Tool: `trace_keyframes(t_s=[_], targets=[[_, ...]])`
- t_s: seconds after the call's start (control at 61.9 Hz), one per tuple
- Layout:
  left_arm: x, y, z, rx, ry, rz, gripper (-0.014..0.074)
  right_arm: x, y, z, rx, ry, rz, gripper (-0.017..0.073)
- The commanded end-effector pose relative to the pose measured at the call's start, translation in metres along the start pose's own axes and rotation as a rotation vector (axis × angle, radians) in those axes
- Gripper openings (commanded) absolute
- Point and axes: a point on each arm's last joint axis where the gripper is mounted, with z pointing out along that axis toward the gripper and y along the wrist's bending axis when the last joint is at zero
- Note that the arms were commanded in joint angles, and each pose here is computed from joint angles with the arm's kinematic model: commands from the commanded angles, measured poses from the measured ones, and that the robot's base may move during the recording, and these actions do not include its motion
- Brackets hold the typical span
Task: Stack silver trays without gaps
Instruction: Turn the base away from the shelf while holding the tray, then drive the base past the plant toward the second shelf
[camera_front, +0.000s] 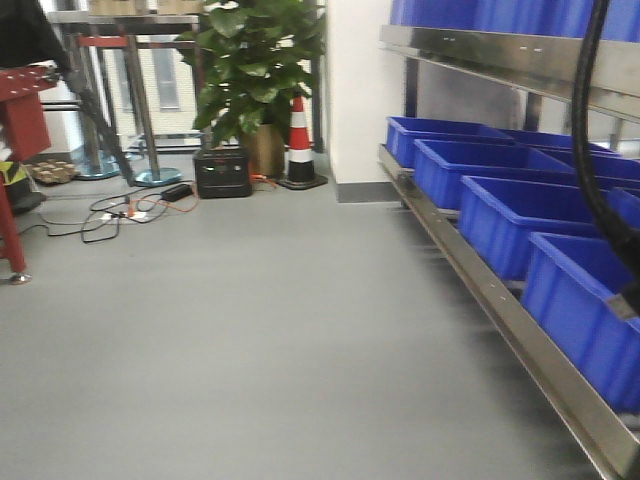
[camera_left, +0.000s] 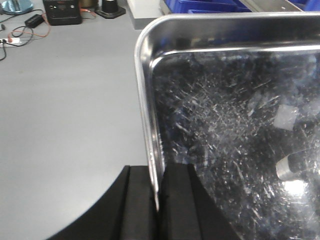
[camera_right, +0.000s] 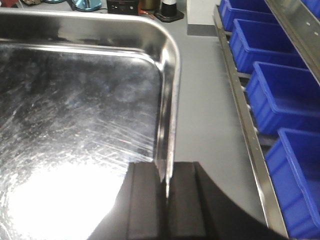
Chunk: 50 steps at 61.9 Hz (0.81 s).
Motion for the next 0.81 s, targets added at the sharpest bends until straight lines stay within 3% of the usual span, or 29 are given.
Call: trace_keyframes(t_s=[0.0,0.791], targets=[[-0.0056,-0.0062,-0.0051,0.051,-0.056,0.002,-0.0017,-0.0050,0.0052,-0.0018,-0.046,-0.058,-0.027,-0.0069],[-0.0056,-0.0062,-0.0051,0.051,-0.056,0.002,-0.0017,-0.0050,0.0052,-0.0018,-0.046,-0.058,-0.027,-0.0069]])
